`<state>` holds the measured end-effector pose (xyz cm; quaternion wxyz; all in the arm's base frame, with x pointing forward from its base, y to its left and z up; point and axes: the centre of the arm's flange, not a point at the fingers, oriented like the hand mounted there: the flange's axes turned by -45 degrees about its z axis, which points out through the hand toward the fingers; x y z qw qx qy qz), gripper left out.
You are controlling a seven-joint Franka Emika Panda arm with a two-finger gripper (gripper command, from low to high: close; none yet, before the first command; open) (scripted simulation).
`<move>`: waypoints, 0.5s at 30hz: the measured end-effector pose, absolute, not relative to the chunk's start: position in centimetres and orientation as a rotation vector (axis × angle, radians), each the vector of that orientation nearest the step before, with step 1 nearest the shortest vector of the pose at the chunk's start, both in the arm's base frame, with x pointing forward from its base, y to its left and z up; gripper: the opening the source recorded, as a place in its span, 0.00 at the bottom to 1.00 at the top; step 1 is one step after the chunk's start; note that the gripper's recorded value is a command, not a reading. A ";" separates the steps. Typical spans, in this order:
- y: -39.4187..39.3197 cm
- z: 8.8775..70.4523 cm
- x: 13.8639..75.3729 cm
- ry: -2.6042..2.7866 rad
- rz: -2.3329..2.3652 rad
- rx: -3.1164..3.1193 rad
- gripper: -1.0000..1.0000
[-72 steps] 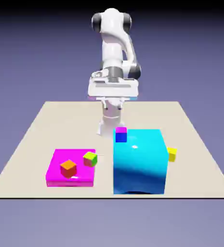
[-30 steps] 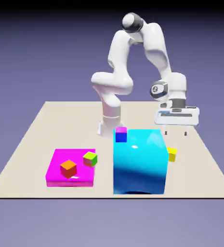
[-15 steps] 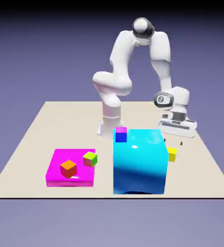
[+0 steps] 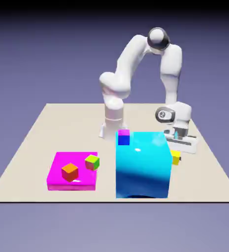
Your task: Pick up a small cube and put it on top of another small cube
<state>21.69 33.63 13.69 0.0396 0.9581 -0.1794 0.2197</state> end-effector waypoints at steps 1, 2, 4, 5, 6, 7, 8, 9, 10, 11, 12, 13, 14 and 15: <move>33.7 14.3 21.5 -0.549 0.676 2.936 0.00; 33.8 14.9 21.4 -0.549 0.678 2.936 0.00; 33.9 16.0 21.0 -0.550 0.678 2.936 0.00; 34.0 16.6 20.8 -0.551 0.675 2.937 0.00; 34.0 17.1 20.6 -0.551 0.672 2.937 0.00; 34.0 17.6 20.4 -0.552 0.667 2.938 0.00; 34.0 18.1 20.2 -0.553 0.661 2.938 0.00; 34.6 18.8 20.6 -0.584 0.650 2.956 0.00; 35.5 20.2 22.2 -0.677 0.635 2.984 0.00; 36.0 21.6 24.2 -0.792 0.619 2.995 0.00; 36.2 23.1 26.4 -0.910 0.605 3.001 0.00; 36.2 24.7 28.7 -1.030 0.592 3.002 0.00; 36.0 26.3 31.1 -1.151 0.580 2.997 0.00; 35.5 28.0 33.5 -1.275 0.569 2.986 0.00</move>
